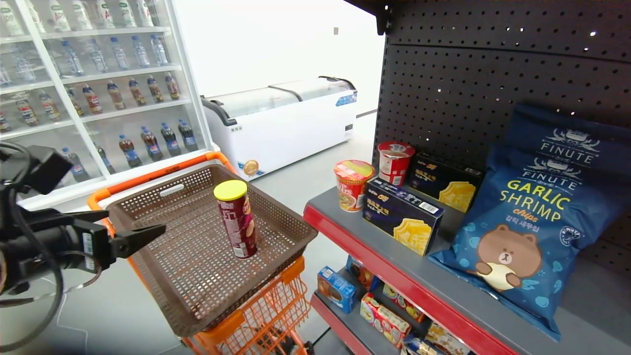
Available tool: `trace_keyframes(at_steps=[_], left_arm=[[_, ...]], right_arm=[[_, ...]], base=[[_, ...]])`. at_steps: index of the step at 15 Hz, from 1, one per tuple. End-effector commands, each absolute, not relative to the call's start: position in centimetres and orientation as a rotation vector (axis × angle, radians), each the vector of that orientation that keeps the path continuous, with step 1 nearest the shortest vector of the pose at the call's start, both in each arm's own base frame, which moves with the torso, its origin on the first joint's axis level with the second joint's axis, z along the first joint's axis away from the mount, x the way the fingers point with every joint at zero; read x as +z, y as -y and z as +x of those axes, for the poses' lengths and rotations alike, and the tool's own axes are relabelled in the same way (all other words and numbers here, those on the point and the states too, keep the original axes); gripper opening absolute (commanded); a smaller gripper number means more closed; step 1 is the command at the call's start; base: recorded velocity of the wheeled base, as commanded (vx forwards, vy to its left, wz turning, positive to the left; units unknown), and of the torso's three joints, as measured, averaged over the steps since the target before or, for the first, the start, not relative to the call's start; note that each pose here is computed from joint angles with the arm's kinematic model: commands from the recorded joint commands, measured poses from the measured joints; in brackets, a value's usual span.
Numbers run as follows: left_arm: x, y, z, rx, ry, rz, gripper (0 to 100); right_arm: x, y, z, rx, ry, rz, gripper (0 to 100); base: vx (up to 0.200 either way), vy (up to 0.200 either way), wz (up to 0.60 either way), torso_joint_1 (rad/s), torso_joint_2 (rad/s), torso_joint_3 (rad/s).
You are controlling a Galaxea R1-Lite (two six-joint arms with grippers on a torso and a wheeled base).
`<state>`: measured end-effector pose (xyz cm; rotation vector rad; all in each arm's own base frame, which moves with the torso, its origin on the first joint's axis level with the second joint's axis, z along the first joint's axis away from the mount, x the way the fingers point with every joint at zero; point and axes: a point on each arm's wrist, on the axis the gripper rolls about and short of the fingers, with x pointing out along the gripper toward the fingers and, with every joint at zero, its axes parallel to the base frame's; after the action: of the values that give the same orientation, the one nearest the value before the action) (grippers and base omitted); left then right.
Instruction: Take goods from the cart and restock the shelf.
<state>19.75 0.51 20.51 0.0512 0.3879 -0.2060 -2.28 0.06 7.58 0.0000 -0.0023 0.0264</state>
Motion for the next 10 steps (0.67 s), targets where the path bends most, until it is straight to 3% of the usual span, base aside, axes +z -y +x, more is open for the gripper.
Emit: trace_keyframes(at_steps=[1,4,10], left_arm=[[16.8,-0.1,25.2,-0.297,-0.500,0.058,100],[15.9,0.9,27.8,-0.325,-0.463,0.070,100],[11.6,2.1,32.0,-0.368,-0.491,0.069,100]], right_arm=[[7.6,-0.1,-2.3,0.026,0.003,0.000,100],[7.6,-0.1,-2.3,0.028,0.003,0.000,100],[7.6,-0.1,-2.3,0.028,0.003,0.000,100]], base=[[0.000,0.000,0.00,0.000,0.00,0.000],[0.000,0.000,0.00,0.000,0.00,0.000],[0.000,0.000,0.00,0.000,0.00,0.000]])
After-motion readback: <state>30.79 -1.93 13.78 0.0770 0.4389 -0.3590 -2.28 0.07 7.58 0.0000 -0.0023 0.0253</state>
